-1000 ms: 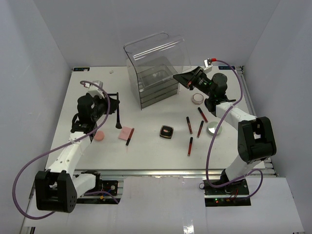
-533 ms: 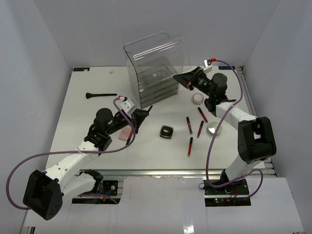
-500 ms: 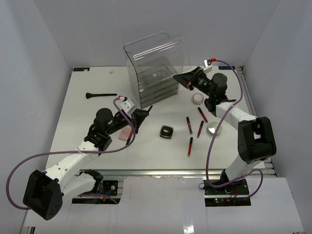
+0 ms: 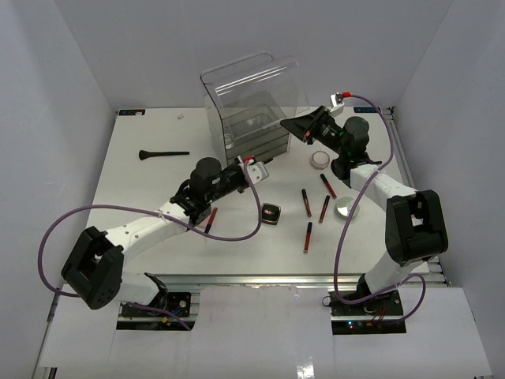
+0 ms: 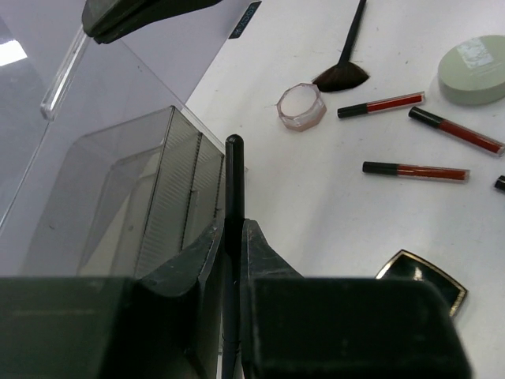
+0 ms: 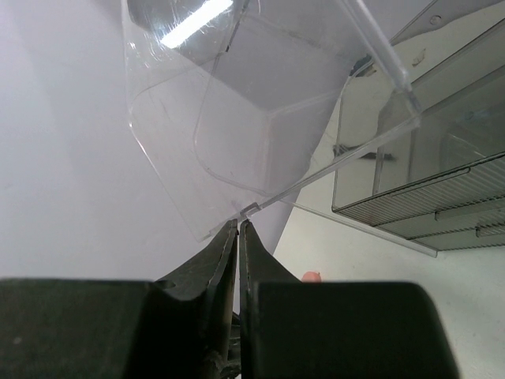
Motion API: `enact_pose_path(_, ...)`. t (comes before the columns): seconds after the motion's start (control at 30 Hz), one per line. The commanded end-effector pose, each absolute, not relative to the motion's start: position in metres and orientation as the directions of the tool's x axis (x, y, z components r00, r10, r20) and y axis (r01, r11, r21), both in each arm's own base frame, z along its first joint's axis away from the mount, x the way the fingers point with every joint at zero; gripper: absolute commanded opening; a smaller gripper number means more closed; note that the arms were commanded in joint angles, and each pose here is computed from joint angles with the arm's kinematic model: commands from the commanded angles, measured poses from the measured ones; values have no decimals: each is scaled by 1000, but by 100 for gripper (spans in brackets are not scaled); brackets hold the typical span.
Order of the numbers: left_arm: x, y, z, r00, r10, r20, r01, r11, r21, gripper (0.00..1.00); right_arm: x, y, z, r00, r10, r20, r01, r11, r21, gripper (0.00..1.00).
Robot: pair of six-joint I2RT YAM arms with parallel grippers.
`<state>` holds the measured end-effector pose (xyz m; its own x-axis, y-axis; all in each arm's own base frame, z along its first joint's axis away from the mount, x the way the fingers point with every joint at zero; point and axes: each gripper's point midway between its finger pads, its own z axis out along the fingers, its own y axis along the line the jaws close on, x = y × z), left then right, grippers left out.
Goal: Organize the makeup
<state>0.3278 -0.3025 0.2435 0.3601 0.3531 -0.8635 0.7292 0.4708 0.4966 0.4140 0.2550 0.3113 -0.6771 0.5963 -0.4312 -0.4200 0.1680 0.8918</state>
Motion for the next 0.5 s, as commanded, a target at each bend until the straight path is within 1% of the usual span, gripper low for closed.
enact_pose_path(0.0,343,-315,275,493,377,-784,652,437,619,0,401,251,369,-605,613,-508,-557,130,821,8)
enact_pose_path(0.17,360,-327,282,525,399,-751,625,418,659,0,400,251,369,-604,615,-507,-556,131,821,8)
enact_pose_path(0.47,387,-333,273,532,482,-696,574,399,715,0,398,251,372,-604,615,-507,-559,126,819,8)
